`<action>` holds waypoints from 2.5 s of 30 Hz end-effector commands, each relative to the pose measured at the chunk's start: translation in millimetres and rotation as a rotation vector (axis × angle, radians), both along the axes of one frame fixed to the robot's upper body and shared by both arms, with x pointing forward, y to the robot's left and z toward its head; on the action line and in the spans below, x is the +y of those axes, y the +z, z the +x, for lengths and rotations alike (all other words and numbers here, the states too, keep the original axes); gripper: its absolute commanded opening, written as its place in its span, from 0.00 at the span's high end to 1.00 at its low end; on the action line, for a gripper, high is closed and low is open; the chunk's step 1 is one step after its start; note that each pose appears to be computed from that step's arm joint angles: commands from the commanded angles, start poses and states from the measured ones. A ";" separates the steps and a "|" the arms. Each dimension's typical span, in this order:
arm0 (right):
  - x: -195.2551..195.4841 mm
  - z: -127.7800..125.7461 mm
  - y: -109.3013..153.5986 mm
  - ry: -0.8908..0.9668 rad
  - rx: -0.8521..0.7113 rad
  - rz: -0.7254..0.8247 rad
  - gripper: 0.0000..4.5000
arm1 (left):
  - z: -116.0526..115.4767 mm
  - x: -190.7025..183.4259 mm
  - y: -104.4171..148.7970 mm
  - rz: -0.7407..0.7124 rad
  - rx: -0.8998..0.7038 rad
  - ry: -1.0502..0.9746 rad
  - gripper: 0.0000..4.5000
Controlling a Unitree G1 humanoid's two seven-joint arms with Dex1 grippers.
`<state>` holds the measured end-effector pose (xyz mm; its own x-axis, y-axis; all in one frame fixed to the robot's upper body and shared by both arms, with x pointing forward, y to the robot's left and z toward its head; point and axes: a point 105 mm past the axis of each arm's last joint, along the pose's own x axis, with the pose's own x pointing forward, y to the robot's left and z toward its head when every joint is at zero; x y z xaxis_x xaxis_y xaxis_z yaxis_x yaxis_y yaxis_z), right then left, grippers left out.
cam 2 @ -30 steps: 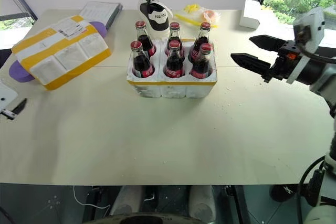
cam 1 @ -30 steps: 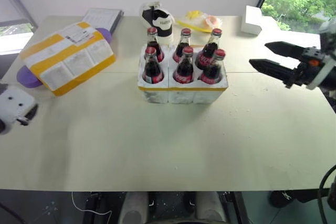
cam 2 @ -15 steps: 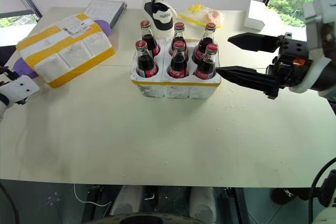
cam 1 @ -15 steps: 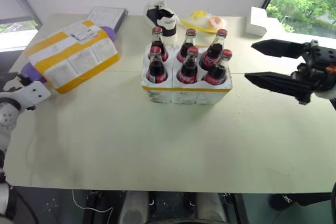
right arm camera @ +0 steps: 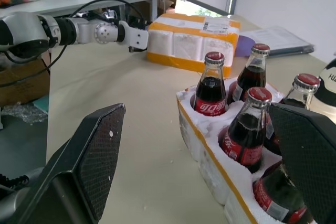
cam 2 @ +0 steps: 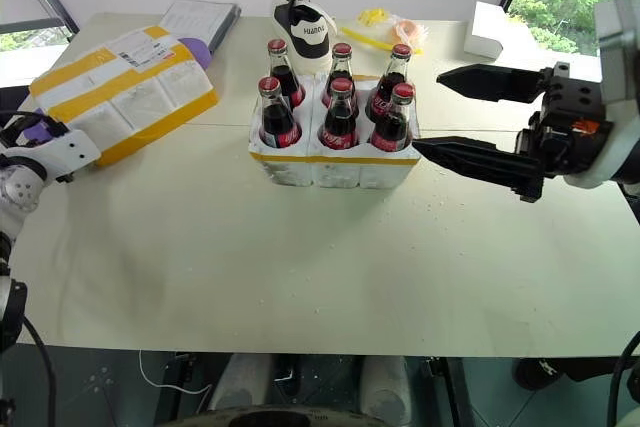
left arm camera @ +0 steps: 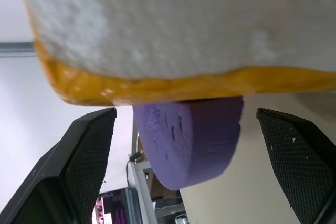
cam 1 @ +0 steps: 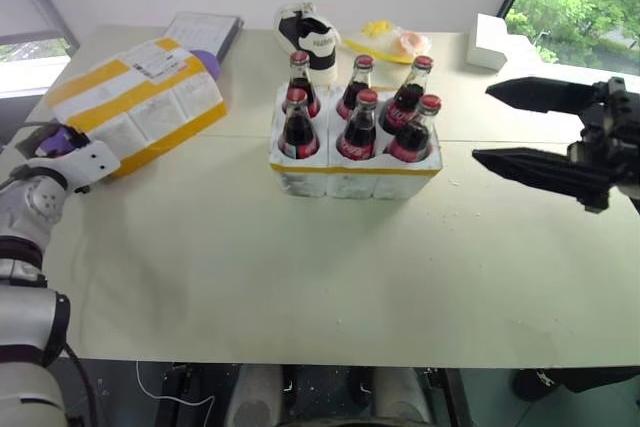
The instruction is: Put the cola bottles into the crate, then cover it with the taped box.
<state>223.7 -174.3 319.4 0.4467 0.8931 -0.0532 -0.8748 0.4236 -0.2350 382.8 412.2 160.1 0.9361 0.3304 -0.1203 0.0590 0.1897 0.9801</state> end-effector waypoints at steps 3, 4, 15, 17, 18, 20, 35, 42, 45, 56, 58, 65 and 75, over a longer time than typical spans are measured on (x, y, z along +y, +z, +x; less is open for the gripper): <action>-2.6 -7.7 13.9 -0.012 -0.070 -0.012 0.00 | 5.4 1.5 18.8 0.004 -0.046 0.021 0.21; -2.4 -7.9 13.7 -0.013 -0.070 -0.012 0.00 | 6.3 0.7 20.1 0.007 -0.046 0.018 0.32; -12.3 -7.0 13.3 -0.067 -0.071 -0.006 0.00 | 8.6 3.6 44.5 -0.003 -0.106 0.030 0.88; -16.7 -5.8 11.3 -0.081 -0.043 0.010 0.00 | 10.1 2.1 60.3 0.001 -0.147 0.014 0.88; -18.7 -5.0 10.0 -0.088 -0.030 0.015 0.00 | 11.1 0.4 70.5 0.009 -0.172 0.001 0.88; -21.8 -3.0 6.4 -0.107 -0.028 0.009 0.00 | 13.1 -4.4 90.4 0.021 -0.222 -0.031 0.88; -40.1 9.2 -19.0 -0.193 0.007 -0.013 0.00 | 8.0 -148.0 238.4 0.002 -0.568 -0.611 0.88; -46.2 15.6 -23.9 -0.216 0.014 -0.002 0.00 | -18.4 -242.9 219.5 0.038 -0.469 -0.879 0.88; -48.4 18.3 -23.0 -0.228 0.008 0.005 0.00 | -24.1 -261.5 201.3 0.126 -0.411 -0.912 0.88; -48.9 21.3 -21.2 -0.247 -0.009 0.028 0.00 | -17.0 -289.3 141.2 0.241 -0.242 -0.936 0.88; -49.1 21.3 -22.0 -0.251 -0.008 0.028 0.00 | -15.1 -288.0 136.7 0.242 -0.228 -0.932 0.88; -49.5 20.3 -22.5 -0.258 -0.012 0.029 0.00 | -10.2 -286.4 123.1 0.234 -0.194 -0.932 0.50; -59.2 18.2 -33.6 -0.284 0.021 -0.007 0.00 | -30.1 -254.6 110.5 -0.006 -0.078 -0.934 0.05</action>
